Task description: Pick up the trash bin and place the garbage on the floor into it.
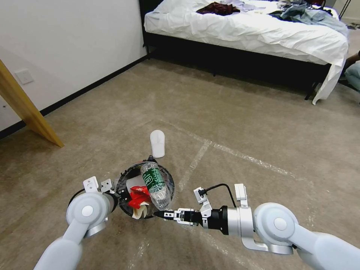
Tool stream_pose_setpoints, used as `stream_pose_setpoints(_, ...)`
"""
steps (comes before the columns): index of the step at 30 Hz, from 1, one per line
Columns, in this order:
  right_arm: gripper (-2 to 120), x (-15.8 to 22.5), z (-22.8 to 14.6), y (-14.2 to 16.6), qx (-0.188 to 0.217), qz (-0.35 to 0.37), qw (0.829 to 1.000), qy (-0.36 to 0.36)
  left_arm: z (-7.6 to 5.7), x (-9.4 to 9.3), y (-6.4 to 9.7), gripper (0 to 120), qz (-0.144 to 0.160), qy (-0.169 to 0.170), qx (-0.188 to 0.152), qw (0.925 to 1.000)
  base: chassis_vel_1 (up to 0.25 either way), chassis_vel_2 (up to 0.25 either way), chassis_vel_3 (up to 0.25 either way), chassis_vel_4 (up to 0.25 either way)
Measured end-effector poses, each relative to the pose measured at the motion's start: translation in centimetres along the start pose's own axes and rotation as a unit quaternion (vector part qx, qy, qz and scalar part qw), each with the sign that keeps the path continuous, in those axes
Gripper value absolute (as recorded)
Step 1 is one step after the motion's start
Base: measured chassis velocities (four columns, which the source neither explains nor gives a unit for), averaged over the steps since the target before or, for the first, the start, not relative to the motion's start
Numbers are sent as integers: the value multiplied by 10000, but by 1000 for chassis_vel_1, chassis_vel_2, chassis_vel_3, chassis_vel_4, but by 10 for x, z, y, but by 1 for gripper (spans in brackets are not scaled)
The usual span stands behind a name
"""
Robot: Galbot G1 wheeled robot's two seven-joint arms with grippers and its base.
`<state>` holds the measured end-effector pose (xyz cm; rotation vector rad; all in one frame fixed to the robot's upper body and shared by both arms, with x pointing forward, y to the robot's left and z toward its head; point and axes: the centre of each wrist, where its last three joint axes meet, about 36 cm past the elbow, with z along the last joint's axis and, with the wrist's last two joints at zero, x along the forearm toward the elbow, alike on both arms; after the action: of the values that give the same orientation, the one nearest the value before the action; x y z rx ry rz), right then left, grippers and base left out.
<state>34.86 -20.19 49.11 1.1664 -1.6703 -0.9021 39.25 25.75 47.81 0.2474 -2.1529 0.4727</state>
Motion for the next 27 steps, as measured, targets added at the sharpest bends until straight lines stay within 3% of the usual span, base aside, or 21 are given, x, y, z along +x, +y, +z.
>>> stream_pose_setpoints(17, 28, -11, -2, -13, -65, 18, 10000, -10, 2, -3, 3, 0, -18, 19, -56, 10000, 0, 0, 0, 0)
stream_pose_setpoints(27, 28, -29, -4, -13, -367, 14, 9993, 40, 0, 0, 1, 0, 4, -95, -121, 9999, 0, 0, 0, 0)
